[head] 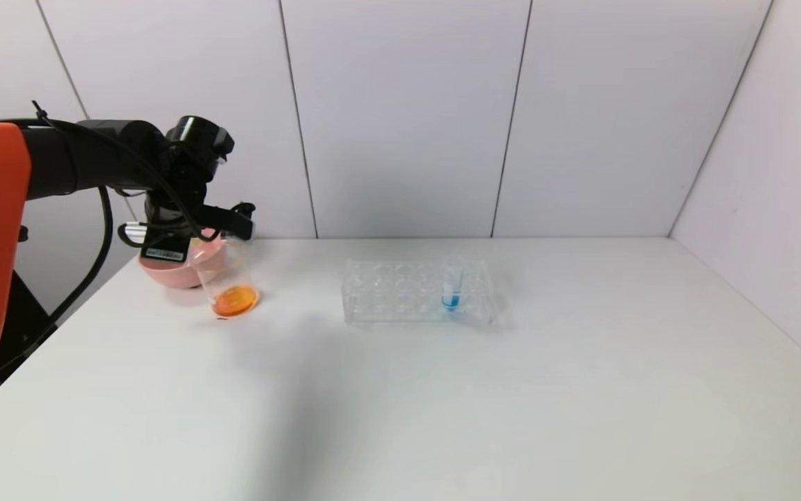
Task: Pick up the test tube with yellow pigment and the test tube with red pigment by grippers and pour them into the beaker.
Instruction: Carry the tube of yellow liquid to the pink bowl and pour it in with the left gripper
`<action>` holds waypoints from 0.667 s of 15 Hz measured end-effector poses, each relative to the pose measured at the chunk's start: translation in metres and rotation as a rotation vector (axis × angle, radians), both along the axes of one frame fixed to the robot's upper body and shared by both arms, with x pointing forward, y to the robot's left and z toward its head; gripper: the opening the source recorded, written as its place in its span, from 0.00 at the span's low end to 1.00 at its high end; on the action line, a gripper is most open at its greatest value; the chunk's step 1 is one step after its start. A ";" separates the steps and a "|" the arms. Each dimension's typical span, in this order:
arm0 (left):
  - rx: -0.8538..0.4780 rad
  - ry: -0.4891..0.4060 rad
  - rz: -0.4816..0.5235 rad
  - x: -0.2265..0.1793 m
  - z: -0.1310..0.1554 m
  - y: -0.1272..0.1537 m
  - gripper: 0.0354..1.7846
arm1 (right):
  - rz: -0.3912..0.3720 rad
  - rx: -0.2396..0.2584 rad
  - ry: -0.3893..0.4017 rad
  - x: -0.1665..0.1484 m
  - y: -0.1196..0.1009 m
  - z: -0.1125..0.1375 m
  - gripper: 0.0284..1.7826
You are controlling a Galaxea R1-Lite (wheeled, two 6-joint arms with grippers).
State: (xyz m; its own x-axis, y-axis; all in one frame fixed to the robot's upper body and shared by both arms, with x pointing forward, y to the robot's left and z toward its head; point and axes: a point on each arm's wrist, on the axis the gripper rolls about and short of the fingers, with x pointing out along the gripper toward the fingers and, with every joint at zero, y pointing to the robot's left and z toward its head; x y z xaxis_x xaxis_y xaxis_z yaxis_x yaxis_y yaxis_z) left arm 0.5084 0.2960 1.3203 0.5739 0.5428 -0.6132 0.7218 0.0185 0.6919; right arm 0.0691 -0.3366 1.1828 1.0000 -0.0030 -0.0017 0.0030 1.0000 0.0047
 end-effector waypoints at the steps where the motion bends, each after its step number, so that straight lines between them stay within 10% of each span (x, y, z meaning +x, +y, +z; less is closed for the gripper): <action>1: 0.014 0.005 -0.002 0.000 0.000 0.000 0.26 | 0.000 0.000 0.000 0.000 0.000 0.000 0.95; 10: 0.059 0.015 -0.002 0.002 -0.003 -0.003 0.26 | -0.001 0.000 0.000 0.000 0.000 0.000 0.95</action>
State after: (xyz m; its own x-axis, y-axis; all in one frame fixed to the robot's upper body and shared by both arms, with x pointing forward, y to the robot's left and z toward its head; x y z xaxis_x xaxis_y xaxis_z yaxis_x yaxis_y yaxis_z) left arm 0.5107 0.2927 1.3173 0.5660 0.5770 -0.5888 0.7322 -0.0236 0.6807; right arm 0.0691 -0.3366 1.1828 1.0000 -0.0038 -0.0017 0.0038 1.0000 0.0047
